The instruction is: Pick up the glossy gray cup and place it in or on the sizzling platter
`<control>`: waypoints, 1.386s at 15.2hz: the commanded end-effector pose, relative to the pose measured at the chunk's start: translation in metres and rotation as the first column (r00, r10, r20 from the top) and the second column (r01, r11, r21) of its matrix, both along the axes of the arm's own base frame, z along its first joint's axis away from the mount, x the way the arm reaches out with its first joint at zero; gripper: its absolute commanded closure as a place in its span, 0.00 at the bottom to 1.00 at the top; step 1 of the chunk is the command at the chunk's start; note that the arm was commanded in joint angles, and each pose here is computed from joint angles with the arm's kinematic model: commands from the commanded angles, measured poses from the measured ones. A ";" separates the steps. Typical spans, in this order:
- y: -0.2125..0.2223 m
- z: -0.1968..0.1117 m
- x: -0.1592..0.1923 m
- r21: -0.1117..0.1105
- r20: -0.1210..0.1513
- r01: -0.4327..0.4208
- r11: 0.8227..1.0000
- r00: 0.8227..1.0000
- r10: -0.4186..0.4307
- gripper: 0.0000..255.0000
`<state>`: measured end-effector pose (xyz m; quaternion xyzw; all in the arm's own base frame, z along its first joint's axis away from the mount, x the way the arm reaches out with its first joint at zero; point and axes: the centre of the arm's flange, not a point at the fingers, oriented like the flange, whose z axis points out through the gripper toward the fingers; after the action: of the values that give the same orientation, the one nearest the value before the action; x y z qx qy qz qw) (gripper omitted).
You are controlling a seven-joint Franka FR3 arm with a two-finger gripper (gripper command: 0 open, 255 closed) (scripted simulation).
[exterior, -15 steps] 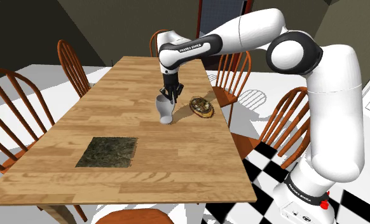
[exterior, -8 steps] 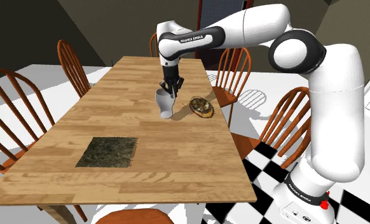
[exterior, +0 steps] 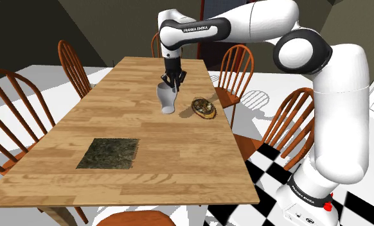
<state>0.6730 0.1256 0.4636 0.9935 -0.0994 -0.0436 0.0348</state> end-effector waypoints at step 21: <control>-0.209 0.063 -0.012 0.000 0.000 0.000 1.000 1.000 0.000 1.00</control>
<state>0.6612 -0.0698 0.5235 0.9934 -0.1001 -0.0434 0.0348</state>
